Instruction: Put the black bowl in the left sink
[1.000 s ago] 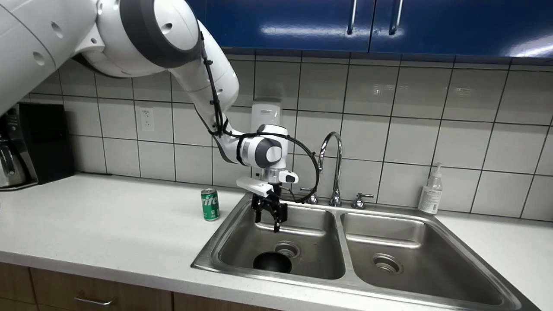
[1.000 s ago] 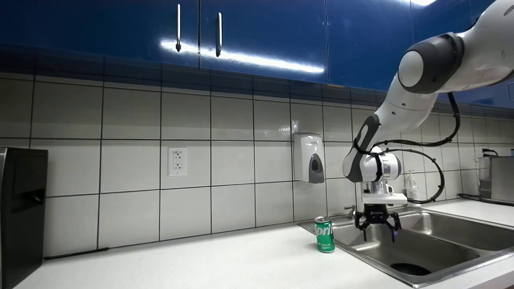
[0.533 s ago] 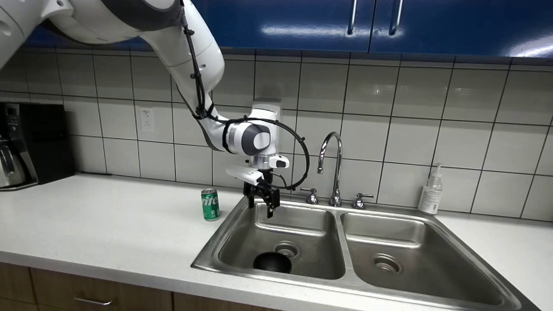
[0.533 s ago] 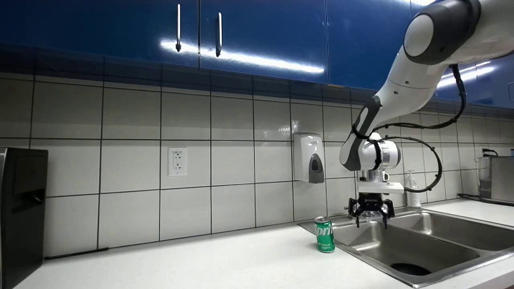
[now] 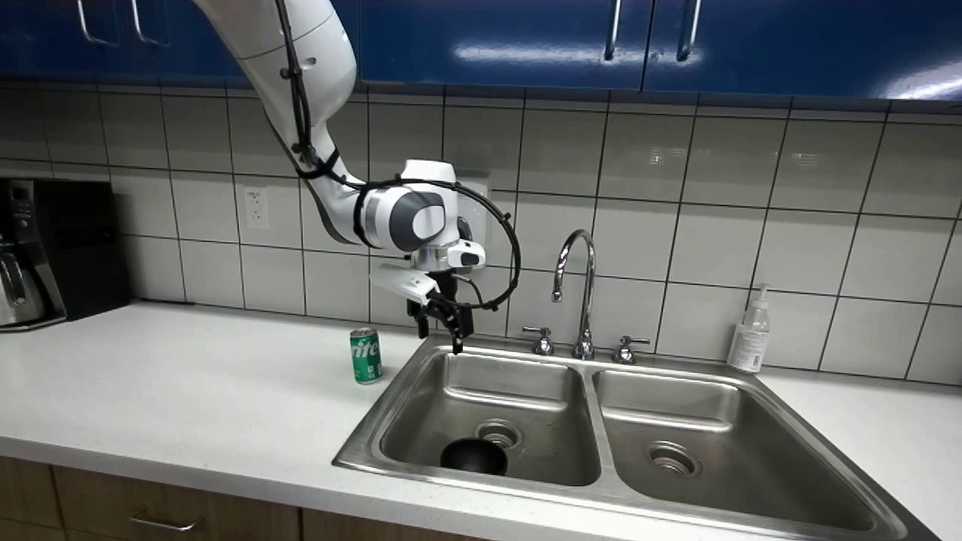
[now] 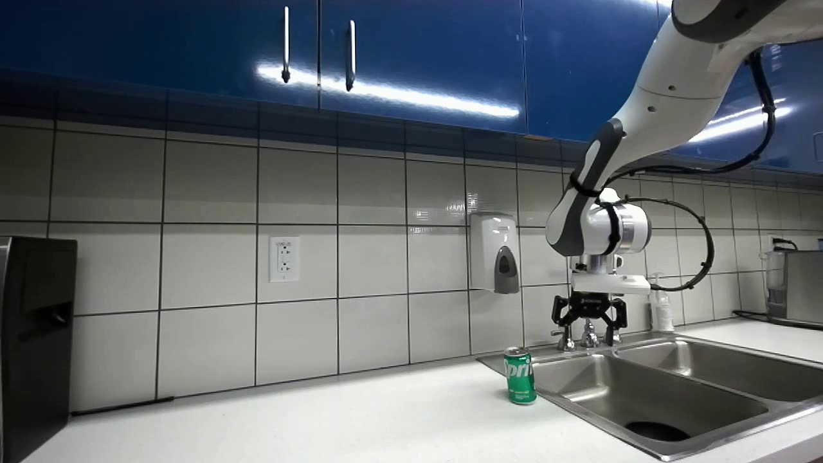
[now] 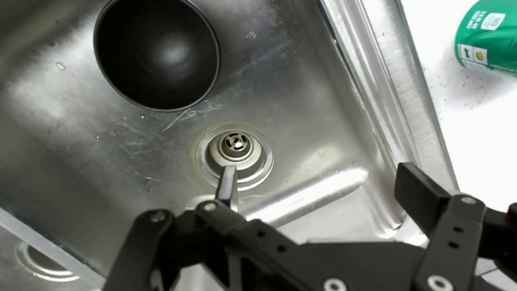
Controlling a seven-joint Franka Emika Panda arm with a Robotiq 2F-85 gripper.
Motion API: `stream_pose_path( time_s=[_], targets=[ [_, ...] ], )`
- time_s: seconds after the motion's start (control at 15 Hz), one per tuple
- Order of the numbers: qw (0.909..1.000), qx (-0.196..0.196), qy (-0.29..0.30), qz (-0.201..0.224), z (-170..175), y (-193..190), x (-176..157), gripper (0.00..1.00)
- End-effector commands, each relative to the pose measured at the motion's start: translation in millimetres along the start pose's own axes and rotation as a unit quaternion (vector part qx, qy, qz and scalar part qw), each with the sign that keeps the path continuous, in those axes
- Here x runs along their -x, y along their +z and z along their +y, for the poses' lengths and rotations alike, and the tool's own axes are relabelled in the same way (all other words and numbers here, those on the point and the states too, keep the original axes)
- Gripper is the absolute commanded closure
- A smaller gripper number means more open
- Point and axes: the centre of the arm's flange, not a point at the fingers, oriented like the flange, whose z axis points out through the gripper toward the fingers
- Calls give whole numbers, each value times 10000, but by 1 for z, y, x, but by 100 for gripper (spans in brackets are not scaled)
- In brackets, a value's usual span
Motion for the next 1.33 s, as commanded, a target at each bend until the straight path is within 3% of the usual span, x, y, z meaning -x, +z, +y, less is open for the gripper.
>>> stream_pose_path(
  time_s=[0.0,0.47,1.0,1.13,1.2,1.27],
  targets=[
    [9994,-27,-235,269,-3,-37,35,0],
    [9971,56,-738,186,-16,-80,76,0],
    [9863,-3,-1644,-162,-33,-119,123,0],
    [9831,-15,-1811,-264,-37,-126,130,0],
    [9876,-7,-1562,-180,-38,-107,114,0],
    [9872,-16,-1583,-174,-39,-110,115,0]
  ],
)
